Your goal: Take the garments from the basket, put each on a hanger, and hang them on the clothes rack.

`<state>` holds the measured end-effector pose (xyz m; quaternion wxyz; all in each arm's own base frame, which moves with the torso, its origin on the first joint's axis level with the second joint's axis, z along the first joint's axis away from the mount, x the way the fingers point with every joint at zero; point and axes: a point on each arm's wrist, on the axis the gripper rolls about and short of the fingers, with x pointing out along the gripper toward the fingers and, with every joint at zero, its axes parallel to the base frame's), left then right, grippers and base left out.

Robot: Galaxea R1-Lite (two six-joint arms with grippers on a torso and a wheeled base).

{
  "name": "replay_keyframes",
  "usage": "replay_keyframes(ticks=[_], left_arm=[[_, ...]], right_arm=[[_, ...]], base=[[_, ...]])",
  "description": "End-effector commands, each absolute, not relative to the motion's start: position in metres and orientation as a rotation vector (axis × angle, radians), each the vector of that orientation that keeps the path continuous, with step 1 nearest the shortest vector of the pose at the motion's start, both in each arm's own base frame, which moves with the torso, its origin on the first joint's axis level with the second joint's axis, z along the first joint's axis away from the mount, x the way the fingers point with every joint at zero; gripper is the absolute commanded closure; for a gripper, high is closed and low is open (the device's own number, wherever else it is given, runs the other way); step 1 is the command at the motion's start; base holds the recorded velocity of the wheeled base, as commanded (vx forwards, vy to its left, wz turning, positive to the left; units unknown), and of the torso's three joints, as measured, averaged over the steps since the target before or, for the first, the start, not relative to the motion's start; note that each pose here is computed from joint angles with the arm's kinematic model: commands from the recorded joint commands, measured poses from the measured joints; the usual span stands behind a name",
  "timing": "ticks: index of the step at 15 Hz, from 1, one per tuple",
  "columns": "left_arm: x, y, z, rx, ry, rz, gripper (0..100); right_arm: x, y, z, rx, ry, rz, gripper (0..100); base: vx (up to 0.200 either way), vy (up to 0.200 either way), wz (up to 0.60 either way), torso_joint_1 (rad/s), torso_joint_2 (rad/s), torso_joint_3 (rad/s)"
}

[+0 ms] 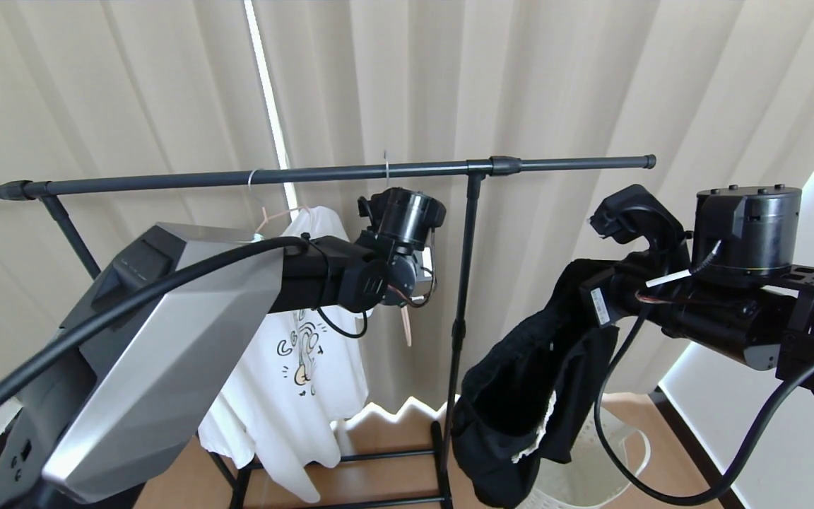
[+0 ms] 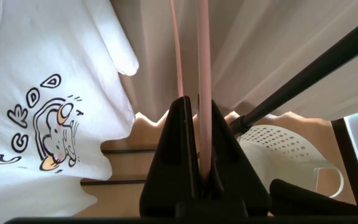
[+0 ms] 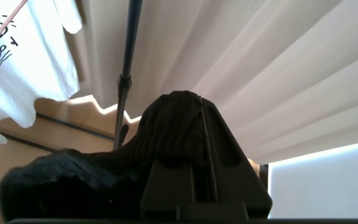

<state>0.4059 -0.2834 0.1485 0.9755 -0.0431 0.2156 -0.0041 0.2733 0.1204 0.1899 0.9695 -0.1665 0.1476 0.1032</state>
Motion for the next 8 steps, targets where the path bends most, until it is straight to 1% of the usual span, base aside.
replay_keyframes(ticks=[1,5,8], left_arm=[[0.388,-0.283,0.173,-0.095,0.423,-0.031,100],[0.346,-0.289,0.195,-0.064,0.421,-0.071,100],[0.314,-0.282,0.198,-0.026,0.454,-0.101,100]], right_arm=[[0.273,0.121,0.191,-0.335,0.293,0.21,100],[0.272,0.12,0.192,-0.333,0.292,0.209,100],[0.271,0.12,0.192,-0.335,0.292,0.209,100]], base=[[0.0,0.0,0.0,0.0,0.0,0.0],[0.0,0.0,0.0,0.0,0.0,0.0],[0.0,0.0,0.0,0.0,0.0,0.0]])
